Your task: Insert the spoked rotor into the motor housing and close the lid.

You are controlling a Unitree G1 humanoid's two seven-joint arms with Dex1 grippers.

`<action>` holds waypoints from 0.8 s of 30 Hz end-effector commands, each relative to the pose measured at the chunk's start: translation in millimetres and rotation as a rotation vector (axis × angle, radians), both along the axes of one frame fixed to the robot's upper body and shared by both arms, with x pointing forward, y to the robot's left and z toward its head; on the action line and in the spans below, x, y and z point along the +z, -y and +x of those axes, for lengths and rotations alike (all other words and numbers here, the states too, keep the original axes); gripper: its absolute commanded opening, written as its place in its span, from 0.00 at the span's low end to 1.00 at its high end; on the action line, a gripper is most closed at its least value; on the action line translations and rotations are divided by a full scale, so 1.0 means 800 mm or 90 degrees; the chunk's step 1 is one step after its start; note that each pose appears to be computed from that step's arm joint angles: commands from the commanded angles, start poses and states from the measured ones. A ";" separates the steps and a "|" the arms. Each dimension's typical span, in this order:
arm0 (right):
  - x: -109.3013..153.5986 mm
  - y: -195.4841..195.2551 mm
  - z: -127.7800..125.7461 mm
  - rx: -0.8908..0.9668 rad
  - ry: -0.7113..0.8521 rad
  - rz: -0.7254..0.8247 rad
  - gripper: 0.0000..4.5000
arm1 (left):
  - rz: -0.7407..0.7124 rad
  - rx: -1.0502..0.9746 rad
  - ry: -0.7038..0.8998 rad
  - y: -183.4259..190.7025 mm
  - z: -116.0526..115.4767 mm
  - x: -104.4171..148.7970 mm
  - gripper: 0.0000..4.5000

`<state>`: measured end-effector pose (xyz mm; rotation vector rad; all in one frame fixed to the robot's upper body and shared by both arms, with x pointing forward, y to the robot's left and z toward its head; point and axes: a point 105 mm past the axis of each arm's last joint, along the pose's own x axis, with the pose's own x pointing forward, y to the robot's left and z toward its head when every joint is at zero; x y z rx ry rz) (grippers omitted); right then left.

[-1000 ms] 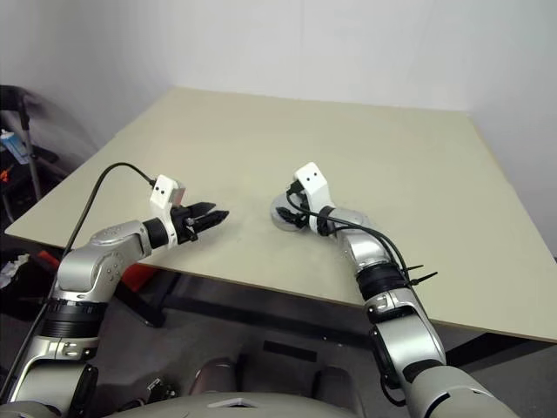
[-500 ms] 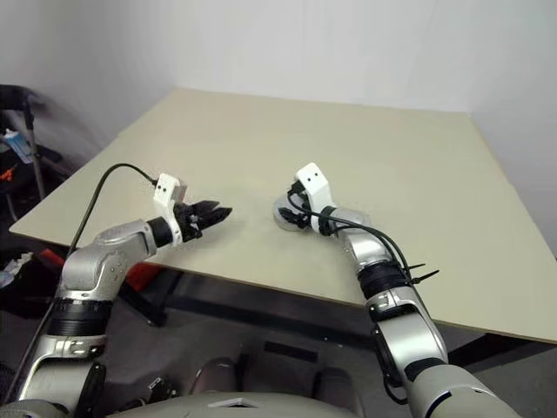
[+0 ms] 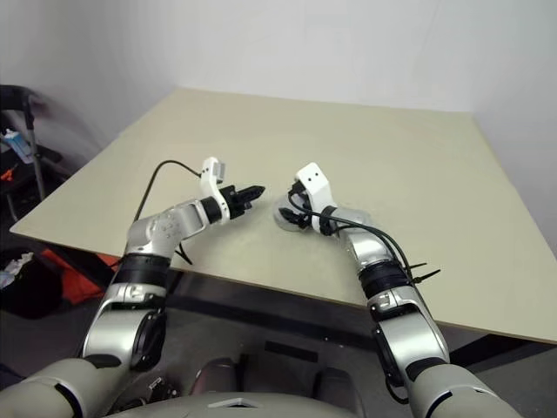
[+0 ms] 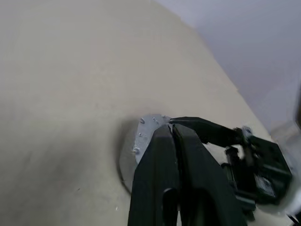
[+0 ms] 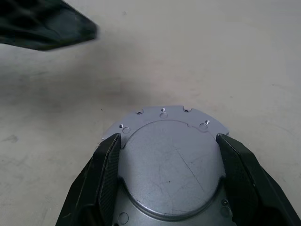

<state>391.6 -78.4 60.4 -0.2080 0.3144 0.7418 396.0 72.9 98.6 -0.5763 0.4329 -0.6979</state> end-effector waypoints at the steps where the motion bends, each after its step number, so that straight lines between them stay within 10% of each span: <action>1: -0.057 0.035 -0.015 -0.049 -0.097 -0.074 0.69 | 0.016 -0.005 -0.007 0.017 0.014 0.002 0.01; 18: -0.045 0.039 -0.014 -0.061 -0.092 -0.050 0.69 | 0.053 -0.087 -0.147 0.038 -0.005 -0.044 0.01; 24: -0.032 0.034 -0.009 -0.057 -0.074 -0.041 0.99 | 0.035 -0.112 -0.151 0.042 -0.014 -0.040 0.00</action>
